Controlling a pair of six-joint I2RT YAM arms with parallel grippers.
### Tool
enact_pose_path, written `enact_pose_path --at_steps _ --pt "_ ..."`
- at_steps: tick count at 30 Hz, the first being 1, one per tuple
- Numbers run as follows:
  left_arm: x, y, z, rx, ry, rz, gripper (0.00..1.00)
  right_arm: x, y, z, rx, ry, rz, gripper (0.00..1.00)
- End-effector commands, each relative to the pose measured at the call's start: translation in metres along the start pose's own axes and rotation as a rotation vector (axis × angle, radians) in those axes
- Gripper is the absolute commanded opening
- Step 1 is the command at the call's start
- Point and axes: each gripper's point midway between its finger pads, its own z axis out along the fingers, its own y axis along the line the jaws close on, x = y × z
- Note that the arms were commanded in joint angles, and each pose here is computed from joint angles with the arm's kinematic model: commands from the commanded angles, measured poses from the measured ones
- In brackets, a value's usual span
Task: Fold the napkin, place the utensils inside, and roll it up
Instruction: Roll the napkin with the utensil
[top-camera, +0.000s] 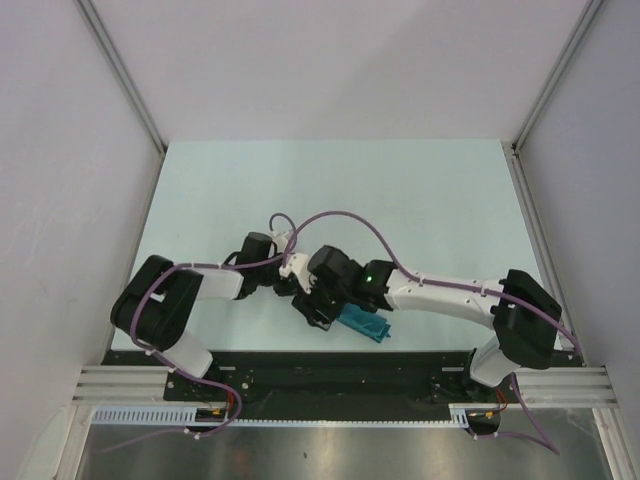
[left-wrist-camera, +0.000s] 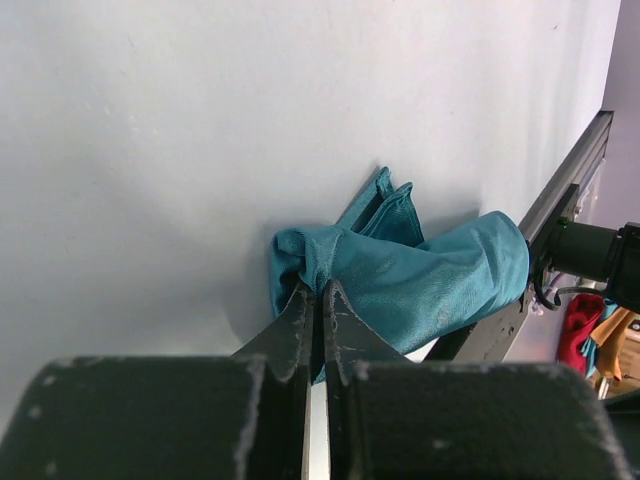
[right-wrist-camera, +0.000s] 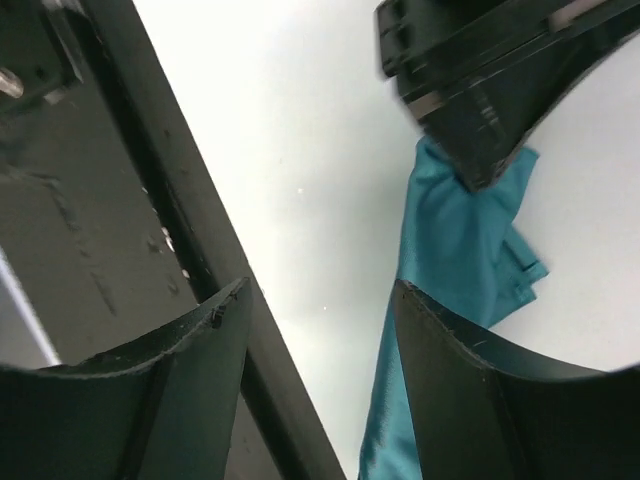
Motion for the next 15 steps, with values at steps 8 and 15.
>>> enact_pose_path --at_steps 8,15 --pt "-0.002 0.003 0.006 -0.023 0.025 -0.027 0.03 0.028 -0.035 0.026 0.317 0.083 -0.146 0.63" --pt "-0.005 0.001 0.007 -0.022 0.026 -0.024 0.03 0.049 -0.046 0.036 0.347 0.144 -0.176 0.63"
